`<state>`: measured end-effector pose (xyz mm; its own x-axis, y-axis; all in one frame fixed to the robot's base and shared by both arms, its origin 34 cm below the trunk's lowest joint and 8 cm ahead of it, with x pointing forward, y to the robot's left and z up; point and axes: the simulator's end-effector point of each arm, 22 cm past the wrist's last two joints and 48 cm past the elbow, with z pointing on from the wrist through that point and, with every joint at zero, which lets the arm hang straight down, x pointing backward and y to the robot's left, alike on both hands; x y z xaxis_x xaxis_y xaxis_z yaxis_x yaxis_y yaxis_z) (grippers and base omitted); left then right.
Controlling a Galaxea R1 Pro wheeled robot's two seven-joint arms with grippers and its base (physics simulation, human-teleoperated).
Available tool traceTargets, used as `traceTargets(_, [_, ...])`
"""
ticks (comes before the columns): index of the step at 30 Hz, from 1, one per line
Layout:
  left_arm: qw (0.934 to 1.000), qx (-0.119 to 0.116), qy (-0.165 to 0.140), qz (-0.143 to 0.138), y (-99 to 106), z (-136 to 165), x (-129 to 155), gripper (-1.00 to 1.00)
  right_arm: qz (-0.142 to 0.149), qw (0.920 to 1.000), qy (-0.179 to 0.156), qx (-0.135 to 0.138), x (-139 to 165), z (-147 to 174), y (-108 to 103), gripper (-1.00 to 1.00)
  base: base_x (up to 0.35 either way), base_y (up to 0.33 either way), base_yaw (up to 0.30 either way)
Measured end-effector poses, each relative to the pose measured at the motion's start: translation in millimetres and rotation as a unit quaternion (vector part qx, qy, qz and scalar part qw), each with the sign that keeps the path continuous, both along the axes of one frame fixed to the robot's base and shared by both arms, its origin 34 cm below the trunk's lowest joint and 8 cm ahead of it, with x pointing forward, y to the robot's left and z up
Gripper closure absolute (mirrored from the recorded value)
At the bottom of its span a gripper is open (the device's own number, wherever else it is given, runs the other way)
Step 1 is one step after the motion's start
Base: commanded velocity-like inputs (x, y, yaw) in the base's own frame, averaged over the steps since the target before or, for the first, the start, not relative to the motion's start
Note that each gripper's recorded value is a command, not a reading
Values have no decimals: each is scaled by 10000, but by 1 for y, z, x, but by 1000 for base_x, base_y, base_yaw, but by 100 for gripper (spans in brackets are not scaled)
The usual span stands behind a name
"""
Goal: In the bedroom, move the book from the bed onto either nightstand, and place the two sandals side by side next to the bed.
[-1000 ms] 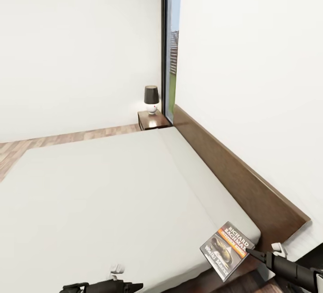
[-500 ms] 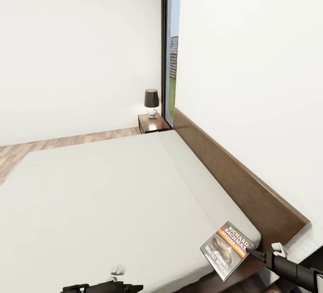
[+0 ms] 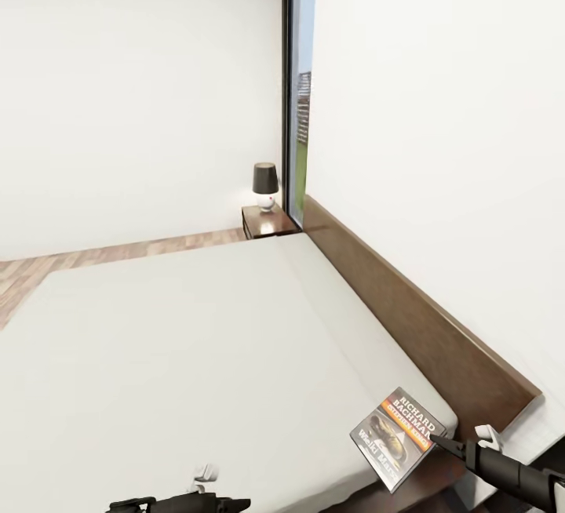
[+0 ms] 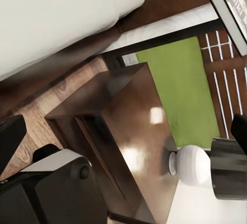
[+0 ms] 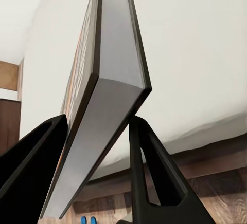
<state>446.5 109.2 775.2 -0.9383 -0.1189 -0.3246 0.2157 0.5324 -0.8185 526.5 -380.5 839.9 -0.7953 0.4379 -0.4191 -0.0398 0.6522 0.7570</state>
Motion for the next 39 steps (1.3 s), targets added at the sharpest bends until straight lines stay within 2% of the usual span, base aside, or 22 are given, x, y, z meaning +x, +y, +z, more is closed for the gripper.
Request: traceTargets(39, [9995,-2,-326,-2,0,22,14,-100,-20,9995,-323,3,10,27,-1,100,0,0,0])
